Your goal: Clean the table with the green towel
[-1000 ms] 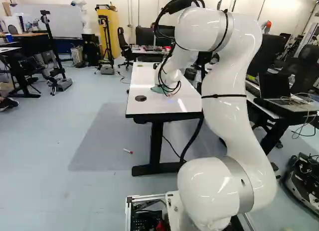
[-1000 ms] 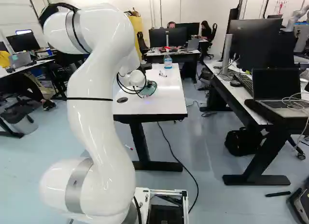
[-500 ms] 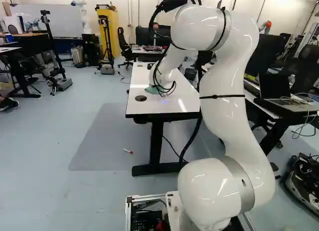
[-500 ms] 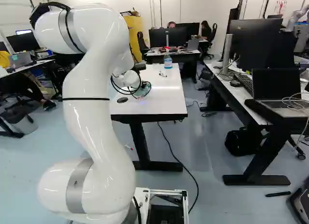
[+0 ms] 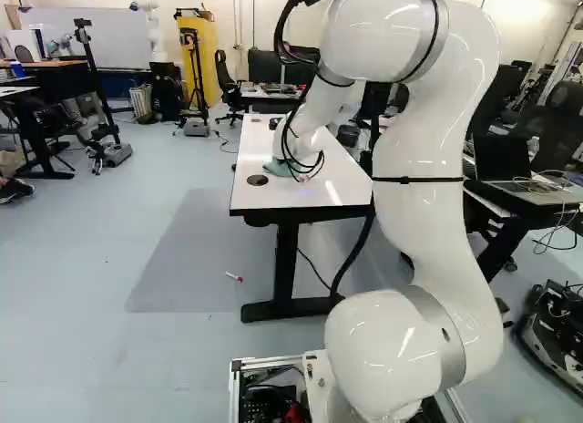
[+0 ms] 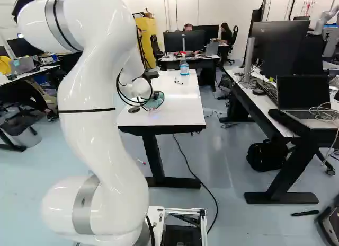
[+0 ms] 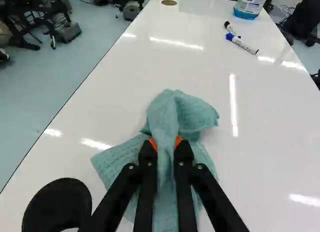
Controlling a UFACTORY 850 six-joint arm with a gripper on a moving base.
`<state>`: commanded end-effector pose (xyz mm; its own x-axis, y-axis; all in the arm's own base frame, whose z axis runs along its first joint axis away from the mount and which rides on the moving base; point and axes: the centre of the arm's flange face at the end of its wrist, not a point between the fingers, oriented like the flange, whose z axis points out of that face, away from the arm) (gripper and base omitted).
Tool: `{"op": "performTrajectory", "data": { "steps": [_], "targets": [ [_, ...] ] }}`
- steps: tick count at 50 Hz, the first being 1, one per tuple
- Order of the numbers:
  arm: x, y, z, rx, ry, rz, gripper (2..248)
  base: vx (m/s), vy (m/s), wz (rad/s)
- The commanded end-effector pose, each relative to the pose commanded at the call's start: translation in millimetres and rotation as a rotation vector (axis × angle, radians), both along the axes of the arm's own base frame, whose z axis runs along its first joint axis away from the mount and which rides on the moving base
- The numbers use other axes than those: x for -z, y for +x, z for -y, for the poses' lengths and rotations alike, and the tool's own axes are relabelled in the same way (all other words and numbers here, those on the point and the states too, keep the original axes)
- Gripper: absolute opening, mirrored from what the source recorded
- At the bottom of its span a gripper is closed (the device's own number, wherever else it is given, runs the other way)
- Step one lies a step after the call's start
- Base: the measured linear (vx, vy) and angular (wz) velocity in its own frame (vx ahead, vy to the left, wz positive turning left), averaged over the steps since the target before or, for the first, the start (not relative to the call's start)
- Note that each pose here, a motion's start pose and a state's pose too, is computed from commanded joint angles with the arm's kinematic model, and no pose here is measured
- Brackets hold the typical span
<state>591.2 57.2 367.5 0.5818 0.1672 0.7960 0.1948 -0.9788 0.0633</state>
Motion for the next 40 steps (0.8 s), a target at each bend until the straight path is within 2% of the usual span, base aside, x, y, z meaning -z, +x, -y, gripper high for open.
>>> {"op": "performTrajectory", "data": {
  "steps": [13,40],
  "targets": [
    [-2.0,-19.9,9.1,0.013,-0.001,-0.013,44,0.000,0.000,0.000],
    [-3.2,-31.7,52.4,0.088,-0.001,-0.022,44,0.000,0.000,0.000]
  ]
}}
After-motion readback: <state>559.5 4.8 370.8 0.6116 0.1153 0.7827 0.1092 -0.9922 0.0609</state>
